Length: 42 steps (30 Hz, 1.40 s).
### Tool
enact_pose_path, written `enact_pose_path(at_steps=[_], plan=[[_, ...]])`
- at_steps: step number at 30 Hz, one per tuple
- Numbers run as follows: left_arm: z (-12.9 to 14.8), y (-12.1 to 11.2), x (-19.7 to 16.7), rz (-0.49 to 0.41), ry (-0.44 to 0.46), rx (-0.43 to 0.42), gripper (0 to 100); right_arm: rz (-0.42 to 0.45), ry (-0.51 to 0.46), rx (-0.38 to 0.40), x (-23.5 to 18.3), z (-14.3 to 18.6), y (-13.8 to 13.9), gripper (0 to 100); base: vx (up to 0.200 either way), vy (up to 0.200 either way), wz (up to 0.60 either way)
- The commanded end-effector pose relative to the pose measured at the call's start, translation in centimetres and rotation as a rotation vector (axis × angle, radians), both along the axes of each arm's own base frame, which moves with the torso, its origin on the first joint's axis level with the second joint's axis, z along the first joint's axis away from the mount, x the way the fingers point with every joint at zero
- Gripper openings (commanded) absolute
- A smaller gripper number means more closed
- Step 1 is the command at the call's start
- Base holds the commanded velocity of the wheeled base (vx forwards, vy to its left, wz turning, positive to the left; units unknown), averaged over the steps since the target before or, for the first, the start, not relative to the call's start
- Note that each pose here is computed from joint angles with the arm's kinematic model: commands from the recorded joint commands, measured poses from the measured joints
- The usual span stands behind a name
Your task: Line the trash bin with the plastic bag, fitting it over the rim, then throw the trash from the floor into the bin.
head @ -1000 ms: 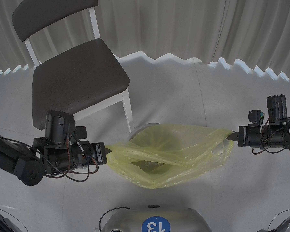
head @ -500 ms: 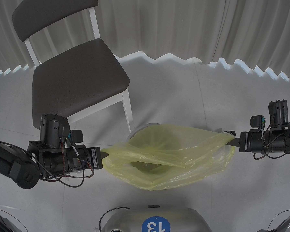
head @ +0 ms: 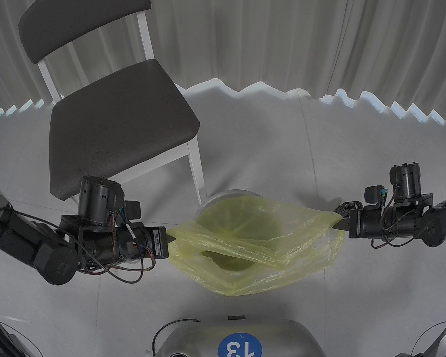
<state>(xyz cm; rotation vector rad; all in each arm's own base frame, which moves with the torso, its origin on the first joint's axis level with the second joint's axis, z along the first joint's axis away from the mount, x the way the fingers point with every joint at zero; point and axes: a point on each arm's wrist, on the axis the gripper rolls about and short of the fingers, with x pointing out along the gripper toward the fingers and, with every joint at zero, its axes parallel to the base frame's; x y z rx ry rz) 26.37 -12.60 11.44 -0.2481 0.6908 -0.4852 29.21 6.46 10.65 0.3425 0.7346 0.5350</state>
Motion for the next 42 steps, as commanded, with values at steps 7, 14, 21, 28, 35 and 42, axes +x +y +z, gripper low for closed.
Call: enact_pose_path(at_steps=[7, 14, 21, 28, 35, 42], plan=[[-1.5, -2.0, 2.7, -0.033, 0.004, 0.028, 0, 0.001, 0.126, -0.017, 3.7, -5.6, 0.7, 0, 0.0, 0.0, 0.0], [-2.2, -2.7, 4.4, -0.023, 0.0, 0.034, 0, -0.022, 0.118, -0.013, 5.3, -8.5, 0.2, 0, 0.0, 0.0, 0.0], [-0.5, -1.7, 6.6, 0.019, -0.063, 0.009, 0, -0.072, 0.093, 0.052, 7.1, -8.0, 0.5, 0, 0.0, 0.0, 0.0], [-0.4, 1.1, 5.4, 0.051, -0.063, 0.048, 0, -0.066, 0.117, 0.074, 6.4, -7.8, 1.4, 0, 0.0, 0.0, 0.0], [-0.6, 1.3, 3.8, 0.046, -0.042, 0.06, 0, -0.045, 0.06, 0.096, 5.4, -7.9, 2.1, 0, 0.0, 0.0, 0.0], [-1.6, 0.3, 4.1, 0.027, -0.026, 0.072, 0, -0.048, 0.022, 0.117, 5.6, -7.9, 1.7, 0, 0.0, 0.0, 0.0]])
